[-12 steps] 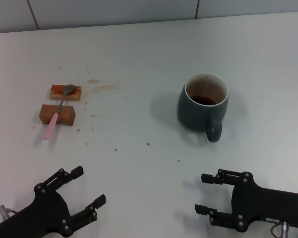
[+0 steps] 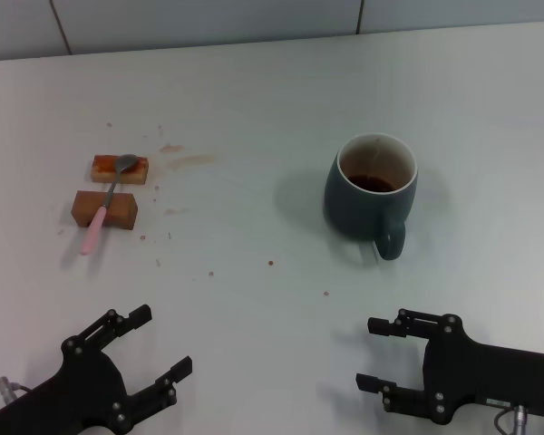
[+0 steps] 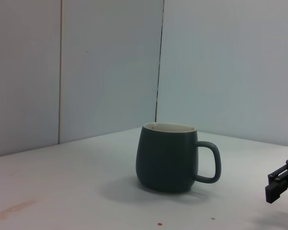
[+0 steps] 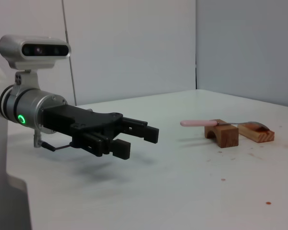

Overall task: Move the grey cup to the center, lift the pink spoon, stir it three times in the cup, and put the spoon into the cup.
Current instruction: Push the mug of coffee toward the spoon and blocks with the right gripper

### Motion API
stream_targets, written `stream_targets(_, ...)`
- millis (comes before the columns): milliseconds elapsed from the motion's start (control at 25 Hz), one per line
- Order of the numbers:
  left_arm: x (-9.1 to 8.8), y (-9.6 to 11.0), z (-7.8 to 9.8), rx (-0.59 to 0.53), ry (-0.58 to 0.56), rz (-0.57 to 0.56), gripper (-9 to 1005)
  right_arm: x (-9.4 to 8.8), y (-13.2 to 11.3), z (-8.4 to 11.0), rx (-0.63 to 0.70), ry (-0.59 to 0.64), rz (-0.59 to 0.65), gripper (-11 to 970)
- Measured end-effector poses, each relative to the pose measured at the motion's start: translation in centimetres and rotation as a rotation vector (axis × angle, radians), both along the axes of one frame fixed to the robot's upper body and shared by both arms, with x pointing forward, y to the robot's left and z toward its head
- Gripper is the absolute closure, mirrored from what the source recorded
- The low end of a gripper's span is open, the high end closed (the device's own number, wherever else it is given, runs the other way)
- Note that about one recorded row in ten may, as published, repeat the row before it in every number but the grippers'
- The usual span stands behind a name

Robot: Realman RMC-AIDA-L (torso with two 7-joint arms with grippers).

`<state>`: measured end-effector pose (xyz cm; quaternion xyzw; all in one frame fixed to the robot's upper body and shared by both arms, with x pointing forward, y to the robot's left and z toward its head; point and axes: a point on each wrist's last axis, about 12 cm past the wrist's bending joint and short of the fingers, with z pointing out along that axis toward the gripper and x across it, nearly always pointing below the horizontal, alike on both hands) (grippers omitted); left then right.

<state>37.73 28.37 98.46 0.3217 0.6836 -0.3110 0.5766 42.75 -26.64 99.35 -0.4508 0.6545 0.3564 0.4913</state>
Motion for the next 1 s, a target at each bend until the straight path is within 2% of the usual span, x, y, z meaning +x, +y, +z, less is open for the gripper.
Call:
stream_targets(640, 0.0, 0.0, 0.0, -0.001, 0.000, 0.000, 187, 0.0, 0.0, 0.1, 0.018, -0.020, -0.021, 285)
stream_targets(760, 0.0, 0.0, 0.0, -0.002, -0.001, -0.001, 187, 0.6, -0.4, 0.7, 0.067, -0.064, -0.111, 301)
stream_targets(800, 0.0, 0.0, 0.0, -0.002, -0.002, -0.001, 187, 0.9, -0.8, 1.2, 0.105, -0.124, -0.182, 317)
stream_targets(840, 0.0, 0.0, 0.0, -0.002, -0.002, -0.001, 187, 0.9, -0.8, 1.2, 0.105, -0.124, -0.182, 334)
stream_targets(880, 0.0, 0.0, 0.1, -0.002, -0.006, -0.001, 187, 1.1, -1.2, 1.7, 0.141, -0.199, -0.263, 350)
stream_targets(920, 0.0, 0.0, 0.1, -0.001, -0.009, 0.000, 187, 1.1, -1.2, 1.7, 0.141, -0.199, -0.263, 422)
stream_targets(960, 0.0, 0.0, 0.1, 0.000, -0.012, 0.000, 187, 1.3, -1.5, 2.0, 0.160, -0.245, -0.325, 493)
stream_targets(1000, 0.0, 0.0, 0.1, 0.000, -0.012, 0.000, 187, 1.8, -2.2, 2.4, 0.189, -0.323, -0.465, 565)
